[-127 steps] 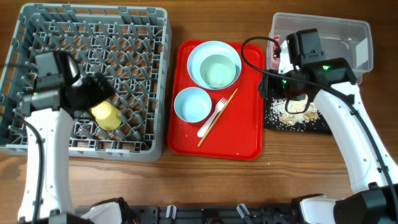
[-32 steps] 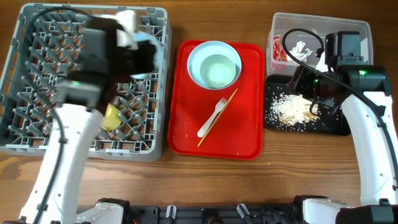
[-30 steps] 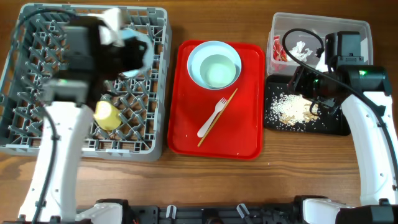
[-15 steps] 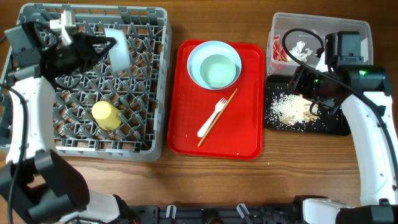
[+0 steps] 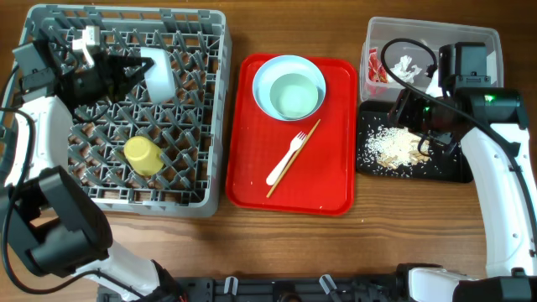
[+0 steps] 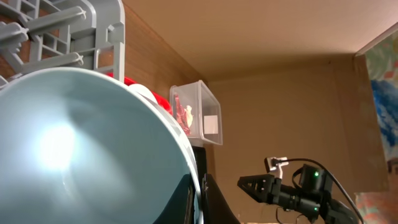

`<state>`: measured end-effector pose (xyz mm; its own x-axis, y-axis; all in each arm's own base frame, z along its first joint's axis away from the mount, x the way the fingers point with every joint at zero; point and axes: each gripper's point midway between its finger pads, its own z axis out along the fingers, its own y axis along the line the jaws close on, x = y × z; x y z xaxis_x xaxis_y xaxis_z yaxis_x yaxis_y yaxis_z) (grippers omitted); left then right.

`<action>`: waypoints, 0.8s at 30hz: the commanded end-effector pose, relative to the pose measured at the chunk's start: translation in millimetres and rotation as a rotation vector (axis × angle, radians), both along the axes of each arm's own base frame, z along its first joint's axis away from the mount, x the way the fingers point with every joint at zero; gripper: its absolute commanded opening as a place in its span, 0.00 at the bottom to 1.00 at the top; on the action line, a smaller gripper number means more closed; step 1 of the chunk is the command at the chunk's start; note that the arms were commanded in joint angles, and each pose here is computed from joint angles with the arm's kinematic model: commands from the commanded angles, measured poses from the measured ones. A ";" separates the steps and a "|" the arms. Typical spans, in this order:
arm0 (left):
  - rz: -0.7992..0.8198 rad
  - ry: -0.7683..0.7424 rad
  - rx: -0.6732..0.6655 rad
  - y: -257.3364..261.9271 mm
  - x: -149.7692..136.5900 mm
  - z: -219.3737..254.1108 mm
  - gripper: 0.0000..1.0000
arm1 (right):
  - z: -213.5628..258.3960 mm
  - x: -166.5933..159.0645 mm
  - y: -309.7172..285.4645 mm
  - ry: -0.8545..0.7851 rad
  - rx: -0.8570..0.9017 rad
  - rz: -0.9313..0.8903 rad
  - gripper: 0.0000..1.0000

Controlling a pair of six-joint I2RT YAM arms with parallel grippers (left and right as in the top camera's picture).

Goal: Sort waste into correct bins and load items into the dishwasher rack
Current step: 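Set the light-blue bowl upside down in the rack and release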

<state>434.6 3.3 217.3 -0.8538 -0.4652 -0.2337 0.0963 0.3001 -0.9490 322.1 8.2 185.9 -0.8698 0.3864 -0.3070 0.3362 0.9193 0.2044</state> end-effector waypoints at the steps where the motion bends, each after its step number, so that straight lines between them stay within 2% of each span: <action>1: -0.016 -0.037 -0.016 3.9 4.0 1.1 0.04 | 7.5 1.4 -3.0 -0.023 -0.010 -0.017 0.65; 14: 0.051 0.069 -0.059 33.6 7.1 -35.8 0.04 | 7.3 1.0 -2.9 -0.022 -0.009 -0.017 0.65; 17: 0.109 0.119 -0.027 48.4 5.9 -46.2 0.05 | 7.5 1.1 -3.0 -0.022 -0.010 -0.017 0.65; 22: 0.211 0.219 -0.004 79.9 -4.8 -62.3 0.17 | 7.5 1.1 -3.0 -0.022 -0.010 -0.017 0.65; 24: 0.235 0.234 -0.014 89.4 -8.8 -63.2 0.28 | 7.5 1.1 -3.0 -0.022 -0.010 -0.017 0.65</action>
